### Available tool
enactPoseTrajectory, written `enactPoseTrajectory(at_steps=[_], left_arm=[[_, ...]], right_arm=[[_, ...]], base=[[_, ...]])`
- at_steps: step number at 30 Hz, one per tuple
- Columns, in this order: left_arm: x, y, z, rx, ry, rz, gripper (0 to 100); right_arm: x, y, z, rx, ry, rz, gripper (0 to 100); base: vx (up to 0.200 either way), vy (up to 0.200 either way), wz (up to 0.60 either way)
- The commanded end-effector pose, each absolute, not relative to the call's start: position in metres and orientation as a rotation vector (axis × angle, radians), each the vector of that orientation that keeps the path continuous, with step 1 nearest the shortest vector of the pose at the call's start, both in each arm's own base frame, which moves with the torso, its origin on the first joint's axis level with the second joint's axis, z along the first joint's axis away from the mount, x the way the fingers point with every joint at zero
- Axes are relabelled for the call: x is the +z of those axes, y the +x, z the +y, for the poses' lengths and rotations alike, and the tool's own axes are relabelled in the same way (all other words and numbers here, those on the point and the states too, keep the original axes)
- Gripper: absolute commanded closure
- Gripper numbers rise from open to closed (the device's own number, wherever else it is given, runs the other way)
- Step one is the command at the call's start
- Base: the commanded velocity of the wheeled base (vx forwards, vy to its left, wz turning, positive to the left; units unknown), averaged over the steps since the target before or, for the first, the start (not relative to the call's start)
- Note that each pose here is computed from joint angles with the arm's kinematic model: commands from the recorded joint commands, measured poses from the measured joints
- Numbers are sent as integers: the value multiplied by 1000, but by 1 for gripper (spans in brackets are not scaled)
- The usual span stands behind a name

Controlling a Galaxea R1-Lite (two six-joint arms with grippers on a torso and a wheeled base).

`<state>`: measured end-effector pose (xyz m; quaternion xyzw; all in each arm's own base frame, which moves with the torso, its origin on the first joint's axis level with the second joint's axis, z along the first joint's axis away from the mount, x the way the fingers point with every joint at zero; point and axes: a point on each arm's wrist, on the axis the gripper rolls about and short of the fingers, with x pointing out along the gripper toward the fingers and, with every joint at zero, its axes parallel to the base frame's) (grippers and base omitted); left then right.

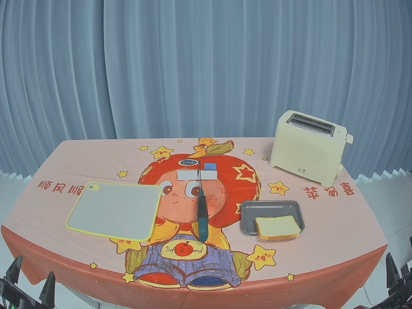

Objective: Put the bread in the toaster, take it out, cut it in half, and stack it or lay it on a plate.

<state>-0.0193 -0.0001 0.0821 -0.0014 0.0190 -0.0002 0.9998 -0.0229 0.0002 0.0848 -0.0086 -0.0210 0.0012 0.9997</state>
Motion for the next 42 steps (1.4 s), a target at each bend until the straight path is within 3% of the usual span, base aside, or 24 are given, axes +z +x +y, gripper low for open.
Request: enactPoseTrajectory(at_steps=[1, 16, 28, 42], left_arm=[[77, -18, 0, 0, -3, 55, 0], [77, -18, 0, 0, -3, 55, 0], [77, -18, 0, 0, -3, 55, 0], [77, -18, 0, 0, -3, 55, 0]], right_arm=[[88, -22, 0, 2, -27, -109, 0], [84, -23, 0, 17, -42, -74, 0], [99, -19, 1, 61, -12, -40, 0], [117, -1, 7, 175, 453, 137, 0]], base=[[0, 0, 0], [0, 0, 0], [0, 0, 0], [0, 0, 0]])
